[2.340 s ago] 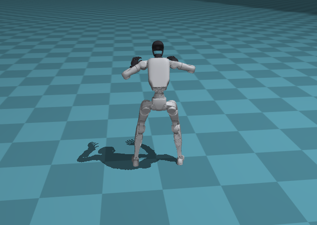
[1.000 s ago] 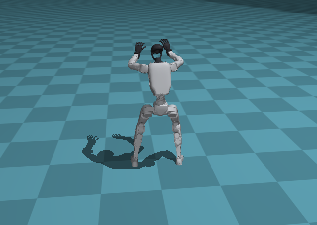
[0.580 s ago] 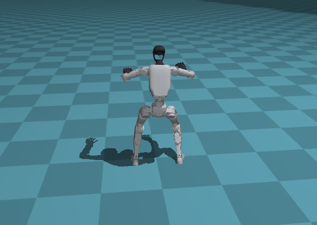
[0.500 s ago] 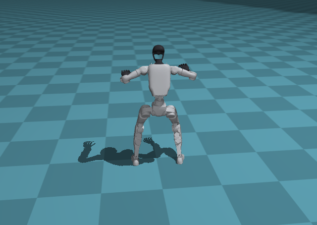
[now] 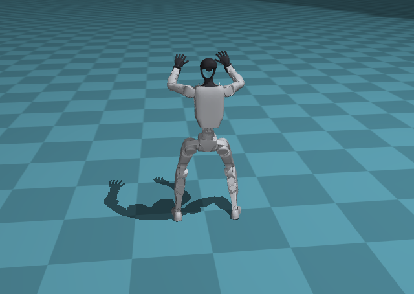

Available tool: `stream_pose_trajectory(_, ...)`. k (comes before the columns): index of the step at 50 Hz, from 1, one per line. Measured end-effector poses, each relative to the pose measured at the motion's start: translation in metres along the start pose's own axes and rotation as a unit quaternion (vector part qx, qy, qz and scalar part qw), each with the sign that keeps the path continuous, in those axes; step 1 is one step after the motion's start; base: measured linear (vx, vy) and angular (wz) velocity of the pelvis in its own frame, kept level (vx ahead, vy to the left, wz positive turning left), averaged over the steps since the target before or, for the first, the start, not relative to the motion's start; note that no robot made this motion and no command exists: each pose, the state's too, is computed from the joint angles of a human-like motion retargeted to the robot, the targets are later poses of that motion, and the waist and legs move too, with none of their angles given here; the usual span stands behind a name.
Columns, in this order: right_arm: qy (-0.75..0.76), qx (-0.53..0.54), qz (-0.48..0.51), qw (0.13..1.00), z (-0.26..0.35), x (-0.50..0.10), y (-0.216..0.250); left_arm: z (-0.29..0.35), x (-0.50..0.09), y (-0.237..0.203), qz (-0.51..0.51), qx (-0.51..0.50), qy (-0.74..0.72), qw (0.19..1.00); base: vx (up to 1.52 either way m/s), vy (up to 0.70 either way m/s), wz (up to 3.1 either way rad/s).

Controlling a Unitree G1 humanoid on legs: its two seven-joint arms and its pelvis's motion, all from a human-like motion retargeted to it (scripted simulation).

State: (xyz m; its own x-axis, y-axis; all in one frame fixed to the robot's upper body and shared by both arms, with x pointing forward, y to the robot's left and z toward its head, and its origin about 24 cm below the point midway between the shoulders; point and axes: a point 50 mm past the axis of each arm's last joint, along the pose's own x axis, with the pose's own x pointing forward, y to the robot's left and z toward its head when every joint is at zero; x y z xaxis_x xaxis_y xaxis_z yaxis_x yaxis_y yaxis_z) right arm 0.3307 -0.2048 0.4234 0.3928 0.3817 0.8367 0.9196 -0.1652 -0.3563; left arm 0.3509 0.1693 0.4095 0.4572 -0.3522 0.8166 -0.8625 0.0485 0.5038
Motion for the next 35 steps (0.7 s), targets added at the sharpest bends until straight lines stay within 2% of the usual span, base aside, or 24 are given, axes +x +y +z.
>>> stream_pose_trajectory(5, -0.01, 0.039, 0.132, 0.99, 0.035, -0.042, 0.069, 0.002, -0.046, -0.083, -0.136, -0.011, 0.084, 0.987, 0.11, 0.01, 0.13)
stream_pose_trajectory(10, -0.017, 0.104, 0.154, 0.982, 0.052, -0.118, 0.078, 0.017, -0.135, -0.121, -0.178, -0.066, 0.118, 0.975, 0.16, 0.02, 0.05)
stream_pose_trajectory(15, 0.04, 0.164, 0.155, 0.973, 0.039, -0.212, 0.037, 0.016, -0.243, -0.092, -0.165, -0.133, 0.167, 0.963, 0.17, 0.02, -0.08)
stream_pose_trajectory(19, 0.094, 0.161, 0.159, 0.97, 0.018, -0.268, -0.016, 0.011, -0.317, -0.036, -0.161, -0.153, 0.218, 0.95, 0.14, 0.02, -0.14)
stream_pose_trajectory(22, 0.115, 0.126, 0.152, 0.974, 0.002, -0.286, -0.056, 0.004, -0.345, 0.01, -0.162, -0.135, 0.238, 0.948, 0.1, 0.01, -0.15)
stream_pose_trajectory(25, 0.111, 0.069, 0.128, 0.983, -0.012, -0.283, -0.088, -0.004, -0.343, 0.047, -0.138, -0.097, 0.227, 0.959, 0.07, 0.01, -0.13)
stream_pose_trajectory(28, 0.081, 0.013, 0.08, 0.993, -0.019, -0.262, -0.109, -0.01, -0.312, 0.073, -0.075, -0.062, 0.172, 0.98, 0.04, 0.0, -0.07)
stream_pose_trajectory(32, 0.04, -0.024, 0.009, 0.999, -0.017, -0.219, -0.117, -0.005, -0.246, 0.083, 0.029, -0.048, 0.078, 0.995, 0.0, 0.0, 0.0)
stream_pose_trajectory(35, 0.016, -0.012, -0.037, 0.999, -0.01, -0.181, -0.109, 0.003, -0.191, 0.08, 0.09, -0.048, 0.021, 0.995, 0.0, 0.0, 0.0)
